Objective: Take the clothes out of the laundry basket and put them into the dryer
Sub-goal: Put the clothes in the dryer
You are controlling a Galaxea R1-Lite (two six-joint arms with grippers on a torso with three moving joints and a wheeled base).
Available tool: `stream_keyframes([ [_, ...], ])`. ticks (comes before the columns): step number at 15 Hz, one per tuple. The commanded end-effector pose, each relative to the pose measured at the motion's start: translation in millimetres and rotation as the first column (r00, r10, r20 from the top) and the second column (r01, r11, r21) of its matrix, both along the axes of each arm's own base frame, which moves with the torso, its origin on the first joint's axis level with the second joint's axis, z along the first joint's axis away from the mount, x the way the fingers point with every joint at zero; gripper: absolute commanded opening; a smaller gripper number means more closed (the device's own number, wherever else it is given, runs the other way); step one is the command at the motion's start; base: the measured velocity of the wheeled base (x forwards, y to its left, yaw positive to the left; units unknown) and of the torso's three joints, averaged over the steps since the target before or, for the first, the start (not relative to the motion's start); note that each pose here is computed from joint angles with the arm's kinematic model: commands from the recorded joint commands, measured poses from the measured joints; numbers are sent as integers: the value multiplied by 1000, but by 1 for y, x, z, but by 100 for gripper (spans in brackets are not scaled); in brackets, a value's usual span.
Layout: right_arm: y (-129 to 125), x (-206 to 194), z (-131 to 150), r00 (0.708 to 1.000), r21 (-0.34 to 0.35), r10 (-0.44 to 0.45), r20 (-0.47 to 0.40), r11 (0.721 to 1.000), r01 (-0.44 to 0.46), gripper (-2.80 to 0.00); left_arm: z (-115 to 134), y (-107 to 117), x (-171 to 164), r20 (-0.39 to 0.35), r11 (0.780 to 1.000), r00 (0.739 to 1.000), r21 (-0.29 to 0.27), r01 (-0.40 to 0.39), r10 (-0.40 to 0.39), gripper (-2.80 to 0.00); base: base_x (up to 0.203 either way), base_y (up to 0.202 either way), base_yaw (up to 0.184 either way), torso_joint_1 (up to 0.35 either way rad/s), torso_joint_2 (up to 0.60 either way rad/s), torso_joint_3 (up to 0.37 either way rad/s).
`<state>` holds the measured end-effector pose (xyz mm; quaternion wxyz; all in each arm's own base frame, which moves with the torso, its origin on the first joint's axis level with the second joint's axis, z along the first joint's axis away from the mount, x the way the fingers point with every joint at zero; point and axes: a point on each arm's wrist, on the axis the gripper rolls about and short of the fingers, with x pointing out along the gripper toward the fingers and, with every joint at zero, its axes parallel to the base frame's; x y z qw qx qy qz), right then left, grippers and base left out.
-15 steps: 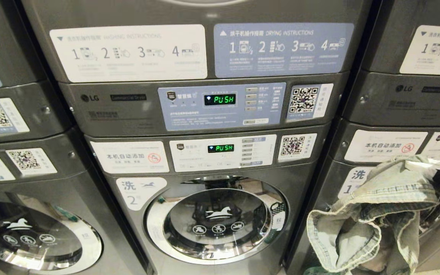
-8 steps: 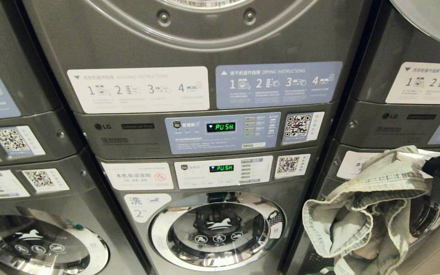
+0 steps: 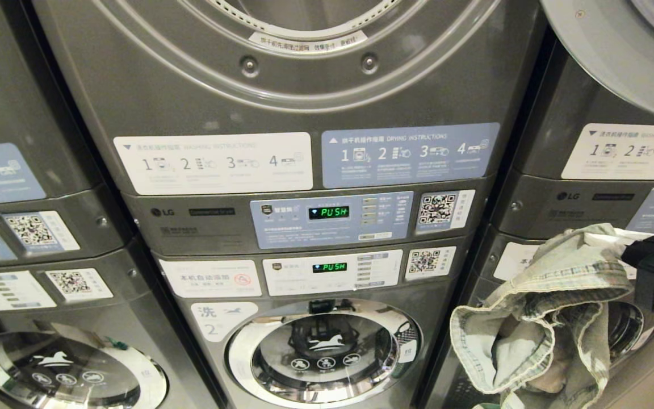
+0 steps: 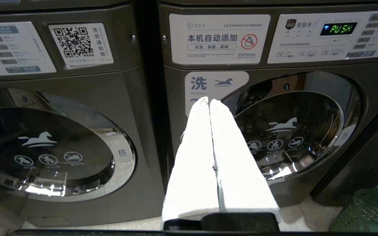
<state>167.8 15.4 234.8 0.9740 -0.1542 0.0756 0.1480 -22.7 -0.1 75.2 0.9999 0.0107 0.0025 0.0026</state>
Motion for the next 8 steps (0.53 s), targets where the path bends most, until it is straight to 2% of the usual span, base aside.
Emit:
stream_keyframes([
  [1,0,-5,2,1000,-1,1,16,1000,-1,-280,0,0,0,-1,1000,1000,0,-1,1,-280,0,0,0,161,-329,-163],
  [8,-1,-9,0,1000,-16,5,22,1000,-5,-280,0,0,0,-1,1000,1000,2,-1,1,-280,0,0,0,159,-327,-170],
])
